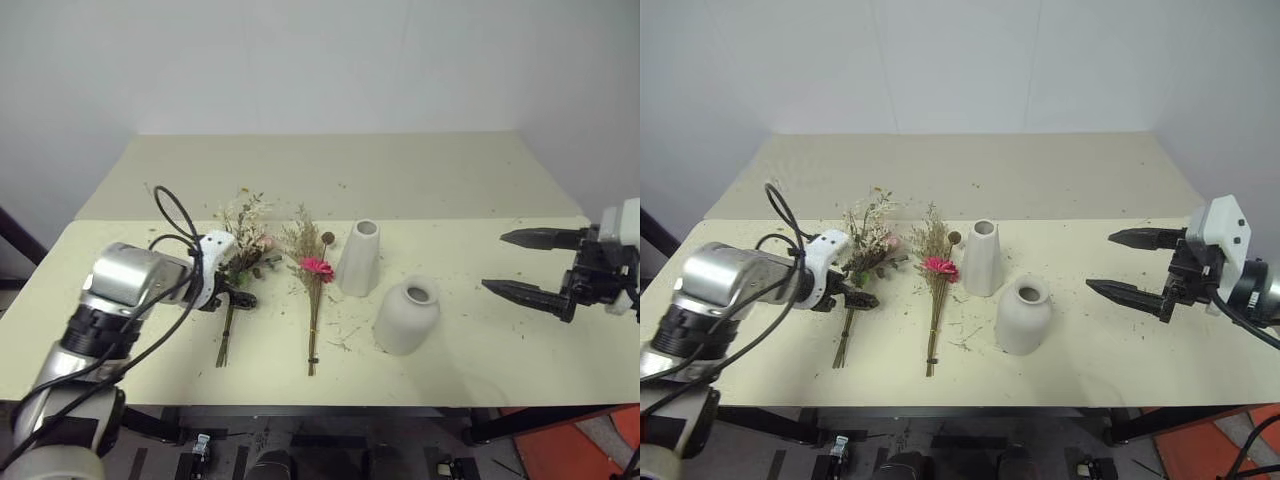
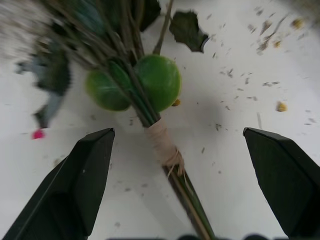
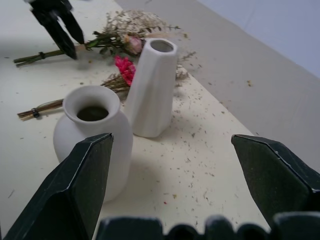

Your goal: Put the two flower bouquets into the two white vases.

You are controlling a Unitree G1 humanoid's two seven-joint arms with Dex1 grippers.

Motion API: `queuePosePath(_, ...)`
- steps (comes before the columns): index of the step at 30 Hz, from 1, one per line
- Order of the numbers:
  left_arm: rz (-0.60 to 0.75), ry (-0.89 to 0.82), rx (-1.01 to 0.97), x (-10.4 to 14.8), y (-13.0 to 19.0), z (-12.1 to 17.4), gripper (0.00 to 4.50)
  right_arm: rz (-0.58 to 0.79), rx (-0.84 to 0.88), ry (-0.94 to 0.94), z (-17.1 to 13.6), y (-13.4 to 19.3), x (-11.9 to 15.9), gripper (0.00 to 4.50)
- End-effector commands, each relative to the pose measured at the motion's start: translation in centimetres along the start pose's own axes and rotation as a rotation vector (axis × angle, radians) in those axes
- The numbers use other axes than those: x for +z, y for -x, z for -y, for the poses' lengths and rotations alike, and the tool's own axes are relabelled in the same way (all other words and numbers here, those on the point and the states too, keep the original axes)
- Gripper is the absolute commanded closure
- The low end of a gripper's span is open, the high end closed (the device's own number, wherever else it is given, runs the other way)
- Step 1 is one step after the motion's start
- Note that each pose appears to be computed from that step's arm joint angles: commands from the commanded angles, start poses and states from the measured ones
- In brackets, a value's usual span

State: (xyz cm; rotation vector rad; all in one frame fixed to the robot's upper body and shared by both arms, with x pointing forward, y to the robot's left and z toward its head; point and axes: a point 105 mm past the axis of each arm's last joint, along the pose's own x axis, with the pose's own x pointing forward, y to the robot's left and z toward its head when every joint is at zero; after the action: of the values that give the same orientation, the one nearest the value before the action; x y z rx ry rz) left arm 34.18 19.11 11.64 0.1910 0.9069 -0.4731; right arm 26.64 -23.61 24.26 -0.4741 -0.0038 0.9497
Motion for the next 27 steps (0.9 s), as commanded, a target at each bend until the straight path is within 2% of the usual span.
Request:
queuePosePath(1, 0.012, 0.007, 0.085, 0.6, 0.5, -1.4, 0.90, 0.026, 0.003, 0.025, 0.4, 0.2, 1.3, 0.00)
queuePosePath(12, 0.045, 0.063, 0.180, 0.4, 1.5, -3.6, 4.32, 0.030, -0.011, -0.016, 0.6, 0.5, 0.9, 0.00)
queuePosePath(17, 0.090, 0.083, 0.257, 1.2, 2.1, -4.9, 4.38, 0.029, -0.014, -0.029, 0.5, 0.7, 0.9, 0.00)
queuePosePath(22, 0.339, 0.040, 0.305, 4.4, 3.7, -5.8, 4.38, 0.046, -0.025, -0.090, 0.2, 0.7, 0.5, 0.00)
queuePosePath(27, 0.602, -0.099, 0.268, 7.8, 5.7, -4.1, 4.38, 0.047, -0.042, -0.111, 0.0, 0.8, 0.2, 0.00)
